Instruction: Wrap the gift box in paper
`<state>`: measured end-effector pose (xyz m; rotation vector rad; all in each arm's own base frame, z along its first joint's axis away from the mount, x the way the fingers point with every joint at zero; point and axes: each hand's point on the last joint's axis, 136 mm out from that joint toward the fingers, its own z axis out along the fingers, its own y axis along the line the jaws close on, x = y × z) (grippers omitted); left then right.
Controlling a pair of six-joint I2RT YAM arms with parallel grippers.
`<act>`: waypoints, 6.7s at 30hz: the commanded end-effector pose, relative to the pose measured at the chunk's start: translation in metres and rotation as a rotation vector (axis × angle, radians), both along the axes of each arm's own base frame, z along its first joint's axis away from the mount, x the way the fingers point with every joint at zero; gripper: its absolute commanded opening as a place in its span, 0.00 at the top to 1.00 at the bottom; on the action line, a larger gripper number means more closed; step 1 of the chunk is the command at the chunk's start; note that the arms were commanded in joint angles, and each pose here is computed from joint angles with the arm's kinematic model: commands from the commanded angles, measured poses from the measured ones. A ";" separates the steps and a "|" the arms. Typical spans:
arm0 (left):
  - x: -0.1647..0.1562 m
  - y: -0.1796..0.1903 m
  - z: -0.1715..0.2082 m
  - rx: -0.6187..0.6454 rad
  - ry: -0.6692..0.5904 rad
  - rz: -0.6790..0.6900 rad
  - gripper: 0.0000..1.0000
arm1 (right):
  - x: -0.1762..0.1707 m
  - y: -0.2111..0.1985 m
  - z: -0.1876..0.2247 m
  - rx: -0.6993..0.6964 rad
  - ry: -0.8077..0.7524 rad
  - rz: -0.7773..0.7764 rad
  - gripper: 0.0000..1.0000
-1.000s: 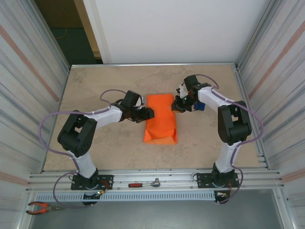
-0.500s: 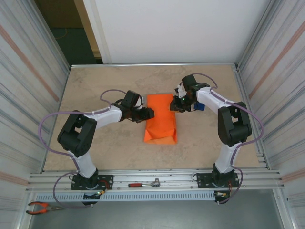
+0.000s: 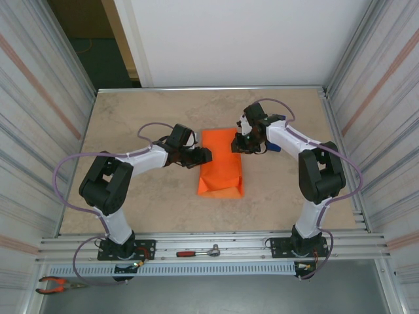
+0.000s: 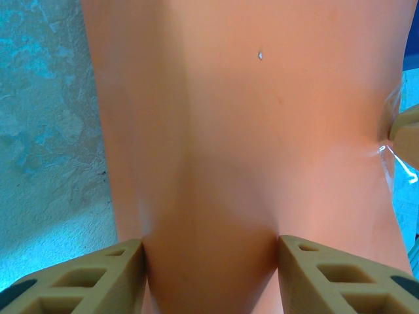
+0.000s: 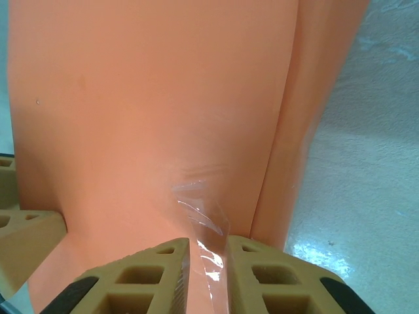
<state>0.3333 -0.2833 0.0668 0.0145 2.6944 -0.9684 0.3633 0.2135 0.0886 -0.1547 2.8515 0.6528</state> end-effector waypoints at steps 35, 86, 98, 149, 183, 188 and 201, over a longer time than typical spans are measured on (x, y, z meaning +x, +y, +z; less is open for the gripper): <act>-0.033 0.033 -0.060 0.200 0.144 0.022 0.49 | 0.005 -0.034 0.023 -0.086 -0.082 -0.074 0.48; -0.032 0.033 -0.059 0.206 0.147 0.024 0.50 | -0.027 -0.025 -0.018 0.291 0.019 -0.235 1.00; -0.034 0.030 -0.060 0.205 0.147 0.020 0.50 | -0.020 -0.022 -0.008 0.252 0.027 -0.190 1.00; -0.007 0.041 0.102 -0.044 -0.329 0.044 0.15 | -0.031 -0.037 0.047 0.094 -0.173 -0.234 0.02; 0.124 -0.026 -0.012 -0.075 -0.121 0.039 0.69 | 0.096 0.008 -0.045 0.312 0.050 -0.318 0.40; 0.124 -0.027 -0.020 -0.071 -0.107 0.058 0.81 | 0.098 0.010 -0.049 0.334 0.062 -0.318 0.71; 0.148 -0.023 0.008 -0.074 -0.161 0.086 0.55 | 0.110 -0.020 -0.013 0.342 -0.015 -0.382 0.02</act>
